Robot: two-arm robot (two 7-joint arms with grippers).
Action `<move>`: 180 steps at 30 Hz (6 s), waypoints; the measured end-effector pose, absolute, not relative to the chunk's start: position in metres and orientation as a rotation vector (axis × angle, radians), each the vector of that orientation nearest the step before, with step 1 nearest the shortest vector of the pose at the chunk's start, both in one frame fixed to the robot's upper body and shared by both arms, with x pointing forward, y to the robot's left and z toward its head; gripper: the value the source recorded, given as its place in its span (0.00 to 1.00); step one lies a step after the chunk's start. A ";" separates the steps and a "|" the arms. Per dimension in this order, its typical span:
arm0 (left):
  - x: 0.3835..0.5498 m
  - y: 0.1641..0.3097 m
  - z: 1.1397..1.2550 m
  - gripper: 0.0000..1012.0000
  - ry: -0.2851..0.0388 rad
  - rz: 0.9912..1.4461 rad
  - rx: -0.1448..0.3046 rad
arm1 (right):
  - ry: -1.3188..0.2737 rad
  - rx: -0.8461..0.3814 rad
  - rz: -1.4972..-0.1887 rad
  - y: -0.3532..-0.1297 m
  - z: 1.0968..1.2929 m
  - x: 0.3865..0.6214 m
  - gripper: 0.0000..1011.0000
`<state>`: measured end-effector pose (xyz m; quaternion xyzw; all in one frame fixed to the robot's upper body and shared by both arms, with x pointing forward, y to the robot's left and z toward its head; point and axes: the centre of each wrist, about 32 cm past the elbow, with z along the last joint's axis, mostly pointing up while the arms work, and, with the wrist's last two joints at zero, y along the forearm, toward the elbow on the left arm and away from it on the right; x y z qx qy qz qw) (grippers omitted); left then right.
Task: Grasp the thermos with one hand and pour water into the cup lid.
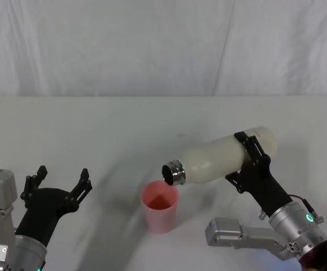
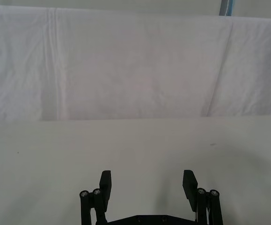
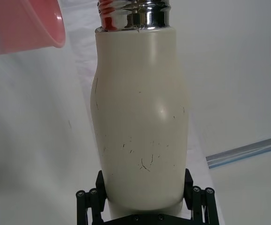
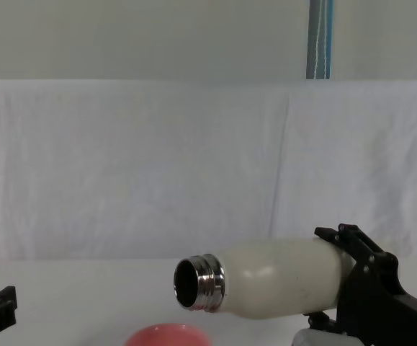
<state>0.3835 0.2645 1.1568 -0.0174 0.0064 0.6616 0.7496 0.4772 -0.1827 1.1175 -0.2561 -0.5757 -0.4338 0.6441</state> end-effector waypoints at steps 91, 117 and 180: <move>0.384 0.265 1.157 0.99 0.014 1.446 -0.038 | -1.377 -0.611 -0.963 -0.185 1.119 0.482 0.95; 0.384 0.265 1.157 0.99 0.014 1.446 -0.038 | -1.378 -0.615 -0.965 -0.187 1.119 0.482 0.95; 0.384 0.265 1.157 0.99 0.014 1.446 -0.038 | -1.394 -0.613 -0.962 -0.187 1.120 0.482 0.95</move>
